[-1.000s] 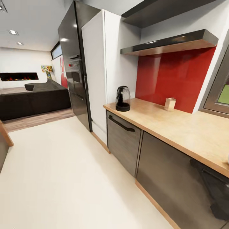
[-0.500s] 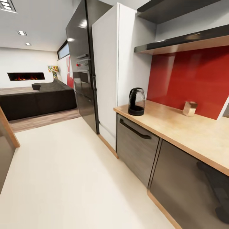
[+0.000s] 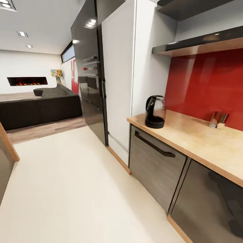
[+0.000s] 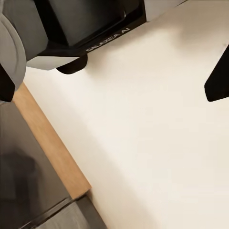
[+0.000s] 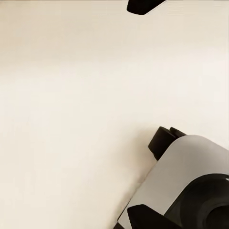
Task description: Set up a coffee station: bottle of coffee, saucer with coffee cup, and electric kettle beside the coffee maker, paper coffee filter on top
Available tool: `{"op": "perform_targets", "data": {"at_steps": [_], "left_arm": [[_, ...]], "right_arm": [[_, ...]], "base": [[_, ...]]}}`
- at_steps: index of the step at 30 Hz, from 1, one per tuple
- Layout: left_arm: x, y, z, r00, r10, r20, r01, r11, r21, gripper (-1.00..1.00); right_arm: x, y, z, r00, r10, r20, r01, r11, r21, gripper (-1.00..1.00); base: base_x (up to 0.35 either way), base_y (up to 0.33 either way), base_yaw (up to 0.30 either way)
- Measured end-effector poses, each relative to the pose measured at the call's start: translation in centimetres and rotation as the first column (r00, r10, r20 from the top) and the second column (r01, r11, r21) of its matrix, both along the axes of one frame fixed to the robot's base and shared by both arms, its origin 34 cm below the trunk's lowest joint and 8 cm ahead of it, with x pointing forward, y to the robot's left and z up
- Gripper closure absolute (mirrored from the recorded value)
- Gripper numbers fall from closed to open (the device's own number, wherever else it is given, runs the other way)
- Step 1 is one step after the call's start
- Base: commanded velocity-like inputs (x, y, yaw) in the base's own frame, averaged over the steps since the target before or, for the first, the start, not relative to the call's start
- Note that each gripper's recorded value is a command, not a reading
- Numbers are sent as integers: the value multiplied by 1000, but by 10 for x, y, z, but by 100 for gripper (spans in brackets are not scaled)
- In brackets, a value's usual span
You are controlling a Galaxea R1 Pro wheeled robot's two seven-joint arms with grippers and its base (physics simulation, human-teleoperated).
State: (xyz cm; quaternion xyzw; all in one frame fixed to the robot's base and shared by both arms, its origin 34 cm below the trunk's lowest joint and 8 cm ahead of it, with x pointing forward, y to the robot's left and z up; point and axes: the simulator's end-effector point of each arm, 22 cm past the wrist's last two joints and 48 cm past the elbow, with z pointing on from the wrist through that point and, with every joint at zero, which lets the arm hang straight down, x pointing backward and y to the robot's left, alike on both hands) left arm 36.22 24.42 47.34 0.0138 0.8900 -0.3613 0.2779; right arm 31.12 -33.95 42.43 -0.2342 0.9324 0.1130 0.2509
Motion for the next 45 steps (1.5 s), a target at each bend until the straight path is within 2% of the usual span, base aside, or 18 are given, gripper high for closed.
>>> {"op": "perform_targets", "data": {"at_steps": [45], "left_arm": [[0,0,0,1000,0,0,0,1000,0,-100]], "right_arm": [[0,0,0,1000,1,-1,-1,1000,1,-100]], "base": [[299,208,0]]}}
